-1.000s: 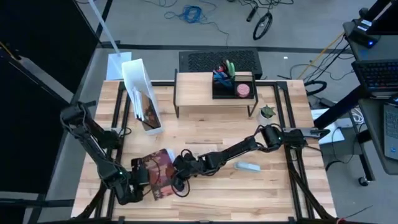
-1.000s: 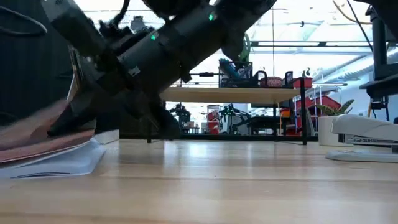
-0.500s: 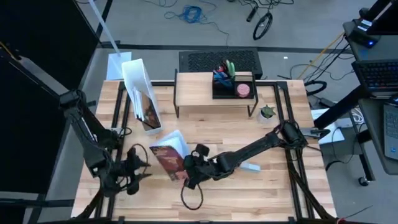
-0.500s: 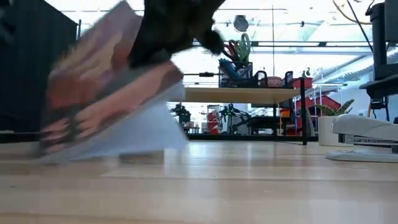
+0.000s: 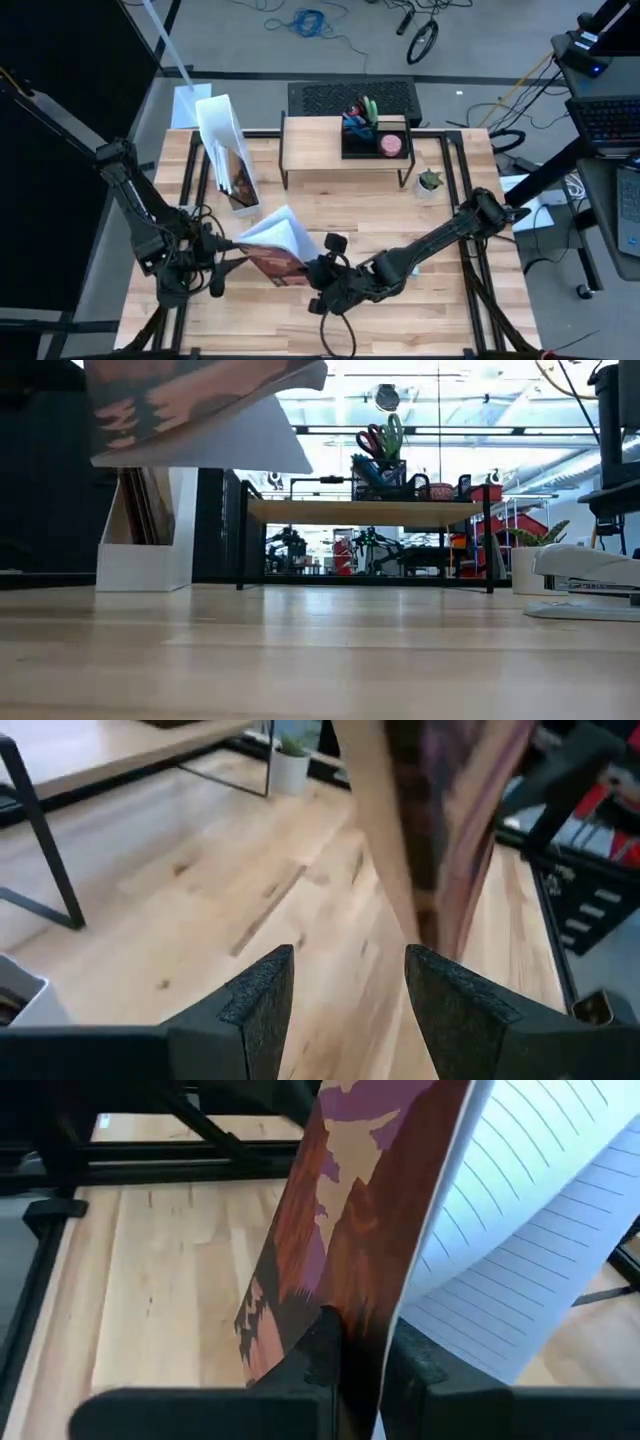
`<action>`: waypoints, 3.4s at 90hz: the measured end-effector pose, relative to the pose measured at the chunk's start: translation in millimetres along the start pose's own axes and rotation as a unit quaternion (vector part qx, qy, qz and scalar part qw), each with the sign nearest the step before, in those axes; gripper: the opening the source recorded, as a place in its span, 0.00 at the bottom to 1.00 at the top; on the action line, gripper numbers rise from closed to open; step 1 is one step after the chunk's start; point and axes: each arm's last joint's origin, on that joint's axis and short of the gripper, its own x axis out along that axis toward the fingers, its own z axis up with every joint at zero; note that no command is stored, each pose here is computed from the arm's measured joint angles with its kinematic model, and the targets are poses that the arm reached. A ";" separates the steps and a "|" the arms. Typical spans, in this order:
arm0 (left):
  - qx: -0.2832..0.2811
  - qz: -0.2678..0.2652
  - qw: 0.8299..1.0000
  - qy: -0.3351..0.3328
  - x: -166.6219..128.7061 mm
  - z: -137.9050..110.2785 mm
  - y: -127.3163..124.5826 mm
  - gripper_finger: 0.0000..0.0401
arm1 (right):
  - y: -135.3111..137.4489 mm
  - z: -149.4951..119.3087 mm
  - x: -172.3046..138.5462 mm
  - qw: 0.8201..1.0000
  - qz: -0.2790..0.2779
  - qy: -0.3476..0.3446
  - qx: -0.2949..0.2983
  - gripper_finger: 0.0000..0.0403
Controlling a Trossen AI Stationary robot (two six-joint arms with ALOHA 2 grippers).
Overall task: Stock shelves
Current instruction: Put the purple brown book into the white book organizer
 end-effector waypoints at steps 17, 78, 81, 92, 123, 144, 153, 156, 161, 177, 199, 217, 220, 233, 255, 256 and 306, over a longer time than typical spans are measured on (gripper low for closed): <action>0.032 -0.032 0.999 -0.023 -1.0 7.7 -12.1 0.45 | 4.3 -1.1 -4.4 1.000 0.007 -0.001 -0.001 0.05; 0.072 -0.132 0.989 -0.012 -4.8 18.9 -29.3 0.45 | 8.3 0.8 -18.4 0.999 0.018 -0.005 -0.044 0.05; 0.073 -0.137 0.988 -0.012 -5.3 19.7 -29.3 0.45 | 7.7 1.4 -18.7 0.999 0.016 -0.006 -0.046 0.05; 0.078 -0.138 0.987 -0.014 -6.3 21.4 -28.3 0.45 | 5.0 0.7 -17.0 0.999 0.006 0.000 -0.053 0.05; 0.074 -0.117 0.990 -0.041 -1.3 28.7 -28.0 0.45 | 5.8 1.5 -17.1 0.999 0.016 -0.002 -0.048 0.05; 0.082 -0.144 0.980 -0.107 -1.0 49.9 -37.2 0.45 | 6.8 1.9 -17.6 0.999 0.020 -0.004 -0.043 0.05; 0.088 -0.152 0.978 -0.113 0.2 53.0 -37.8 0.45 | 6.8 2.3 -17.5 0.999 0.021 -0.005 -0.042 0.05; 0.089 -0.154 0.978 -0.112 1.6 53.5 -37.5 0.44 | 6.8 2.2 -17.5 0.999 0.021 -0.005 -0.042 0.05; 0.090 -0.156 0.978 -0.110 4.9 54.4 -36.8 0.43 | 7.0 2.3 -17.6 0.999 0.021 -0.006 -0.042 0.05; 0.093 -0.155 0.978 -0.106 13.7 57.3 -34.5 0.17 | 7.1 2.7 -17.4 0.999 0.021 -0.007 -0.033 0.07; 0.103 -0.135 0.979 -0.109 18.6 59.0 -31.5 0.02 | 0.5 0.9 -16.6 1.000 0.004 0.010 -0.023 0.19; 0.111 -0.059 0.986 -0.112 20.9 55.1 -25.3 0.01 | -15.6 2.3 -38.1 0.999 -0.029 0.041 0.002 0.39; 0.113 -0.042 0.986 -0.116 21.2 54.8 -24.1 0.01 | -17.9 1.8 -42.1 0.998 -0.035 0.047 0.007 0.42; 0.097 0.046 0.983 -0.147 21.8 58.1 -18.8 0.01 | -22.5 -0.5 -46.9 0.996 -0.070 0.047 0.036 0.50; 0.054 0.140 0.974 -0.171 38.7 68.6 -4.2 0.01 | -0.8 -26.0 -7.7 0.979 -0.204 -0.025 -0.003 0.51; 0.053 0.143 0.973 -0.172 39.6 69.1 -3.5 0.01 | 0.7 -27.3 -5.5 0.977 -0.211 -0.031 -0.004 0.50; 0.002 0.163 0.969 -0.185 68.9 91.1 17.3 0.01 | 24.6 -46.7 110.1 0.926 -0.331 -0.178 0.036 0.50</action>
